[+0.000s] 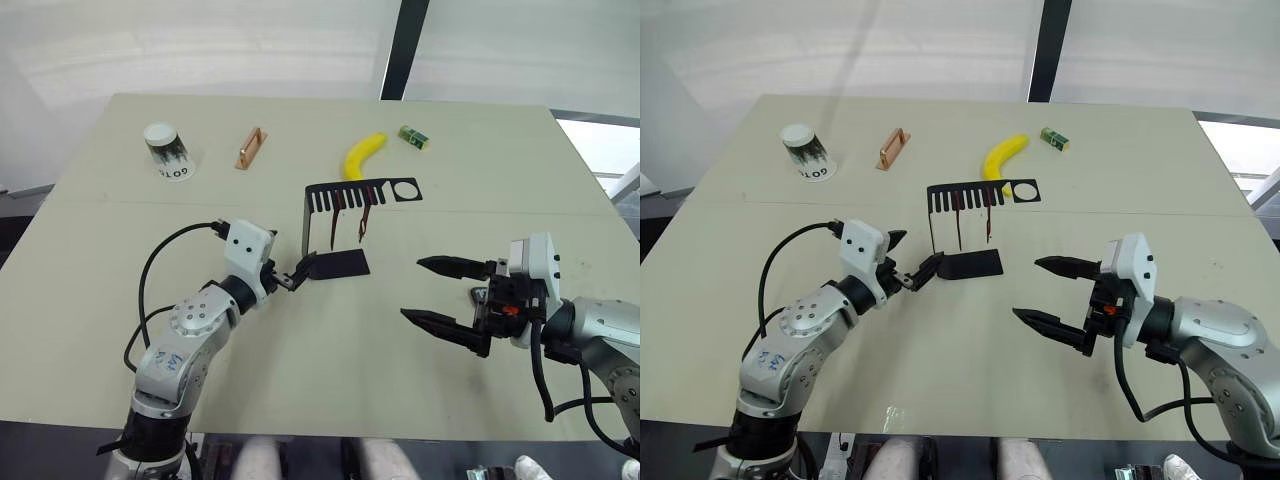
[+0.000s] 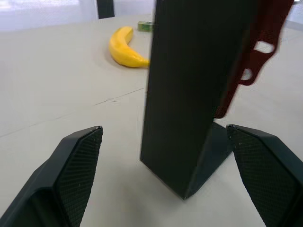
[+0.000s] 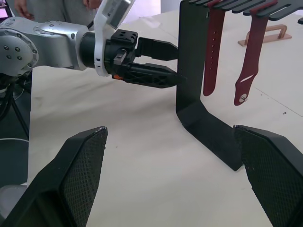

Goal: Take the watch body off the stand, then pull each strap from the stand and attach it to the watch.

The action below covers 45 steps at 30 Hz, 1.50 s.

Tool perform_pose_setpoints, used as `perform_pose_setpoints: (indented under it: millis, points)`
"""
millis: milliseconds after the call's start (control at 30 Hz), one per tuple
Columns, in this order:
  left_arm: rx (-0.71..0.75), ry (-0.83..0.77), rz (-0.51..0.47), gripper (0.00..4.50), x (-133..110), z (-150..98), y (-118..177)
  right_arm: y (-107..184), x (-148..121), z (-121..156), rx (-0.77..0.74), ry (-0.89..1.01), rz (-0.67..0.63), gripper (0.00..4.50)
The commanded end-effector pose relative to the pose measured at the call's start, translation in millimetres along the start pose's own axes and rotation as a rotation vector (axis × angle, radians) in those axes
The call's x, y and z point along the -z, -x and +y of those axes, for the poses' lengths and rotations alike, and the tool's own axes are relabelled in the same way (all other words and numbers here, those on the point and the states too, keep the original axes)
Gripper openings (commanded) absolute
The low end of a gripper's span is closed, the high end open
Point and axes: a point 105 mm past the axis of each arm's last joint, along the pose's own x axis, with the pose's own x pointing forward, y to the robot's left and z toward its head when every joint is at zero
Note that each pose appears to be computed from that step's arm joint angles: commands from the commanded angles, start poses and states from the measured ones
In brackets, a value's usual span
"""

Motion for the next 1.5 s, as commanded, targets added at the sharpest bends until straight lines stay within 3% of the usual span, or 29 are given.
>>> perform_pose_setpoints:
  millis: [33, 400, 533, 600, 1333, 1433, 1500]
  points:
    - [-0.018, -0.011, -0.049, 4.50, -9.6, 0.3, -3.9, 0.8, -1.2, -4.0, 0.023, 0.025, -0.013, 4.48]
    - [-0.053, -0.004, -0.074, 4.50, -8.7, -3.6, -19.5, -2.6, -3.6, -5.7, 0.024, 0.028, -0.021, 4.48]
    - [-0.049, -0.015, -0.086, 3.27, -9.4, -6.7, -21.0, -3.5, -4.8, -6.3, 0.026, 0.031, -0.023, 4.50]
    - [-0.048, -0.020, -0.086, 2.36, -9.4, -8.5, -21.7, -3.4, -4.9, -5.8, 0.025, 0.031, -0.022, 4.50]
    - [-0.065, -0.077, -0.116, 2.36, -19.5, -14.0, -29.1, -6.2, -10.9, -1.5, 0.013, 0.029, -0.036, 4.50]
    - [-0.062, -0.079, -0.119, 1.48, -20.1, -14.5, -29.4, -6.0, -9.7, -1.1, 0.014, 0.025, -0.031, 4.50]
    - [-0.059, -0.082, -0.118, 0.52, -20.2, -15.2, -29.8, -6.1, -8.4, -0.4, 0.014, 0.024, -0.024, 4.50]
